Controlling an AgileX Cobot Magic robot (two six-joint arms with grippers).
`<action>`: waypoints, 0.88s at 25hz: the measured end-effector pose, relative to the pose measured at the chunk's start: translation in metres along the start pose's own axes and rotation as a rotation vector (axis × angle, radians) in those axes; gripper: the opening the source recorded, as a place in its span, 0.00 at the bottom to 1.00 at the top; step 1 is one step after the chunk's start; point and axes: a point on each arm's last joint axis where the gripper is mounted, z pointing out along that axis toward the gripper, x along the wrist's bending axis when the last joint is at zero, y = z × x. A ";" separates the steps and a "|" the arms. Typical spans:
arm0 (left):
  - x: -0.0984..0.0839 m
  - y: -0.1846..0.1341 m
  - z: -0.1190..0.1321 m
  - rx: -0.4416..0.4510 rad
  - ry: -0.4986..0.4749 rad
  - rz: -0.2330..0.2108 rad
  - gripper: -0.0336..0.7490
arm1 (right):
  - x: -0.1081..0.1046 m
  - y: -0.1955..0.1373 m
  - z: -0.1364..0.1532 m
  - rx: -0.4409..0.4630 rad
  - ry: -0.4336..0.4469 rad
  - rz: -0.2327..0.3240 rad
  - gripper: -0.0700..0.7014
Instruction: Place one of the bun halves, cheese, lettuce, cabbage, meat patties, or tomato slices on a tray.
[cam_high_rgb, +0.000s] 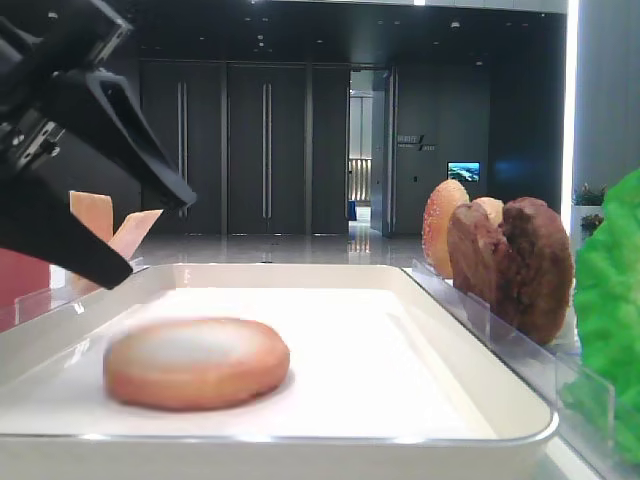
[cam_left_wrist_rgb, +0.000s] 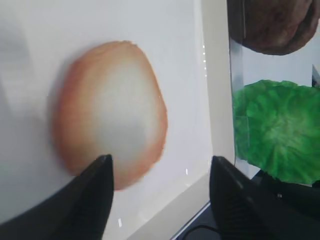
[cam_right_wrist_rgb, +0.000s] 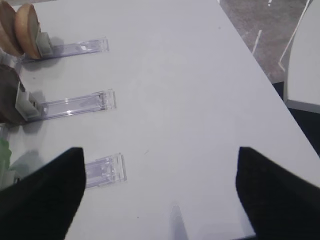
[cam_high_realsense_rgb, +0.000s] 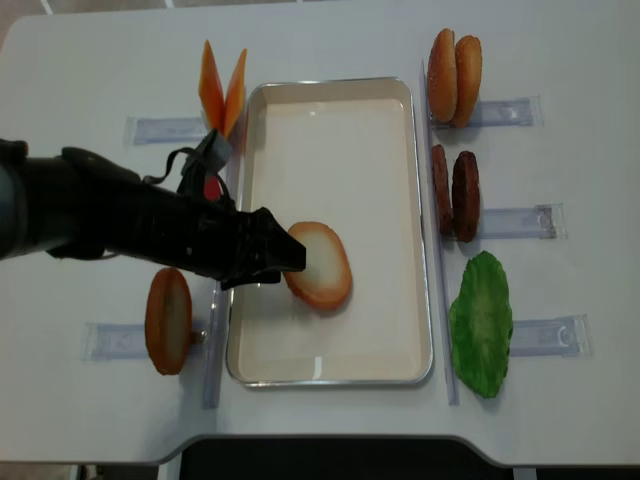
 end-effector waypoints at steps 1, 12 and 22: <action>-0.002 0.003 -0.001 0.003 -0.003 0.003 0.64 | 0.000 0.000 0.000 0.000 0.000 0.000 0.84; -0.036 0.031 -0.040 -0.024 0.099 0.129 0.64 | 0.000 0.000 0.000 0.000 0.000 0.000 0.84; -0.043 0.042 -0.121 -0.067 0.402 0.187 0.64 | 0.000 0.000 0.000 0.000 0.000 0.000 0.84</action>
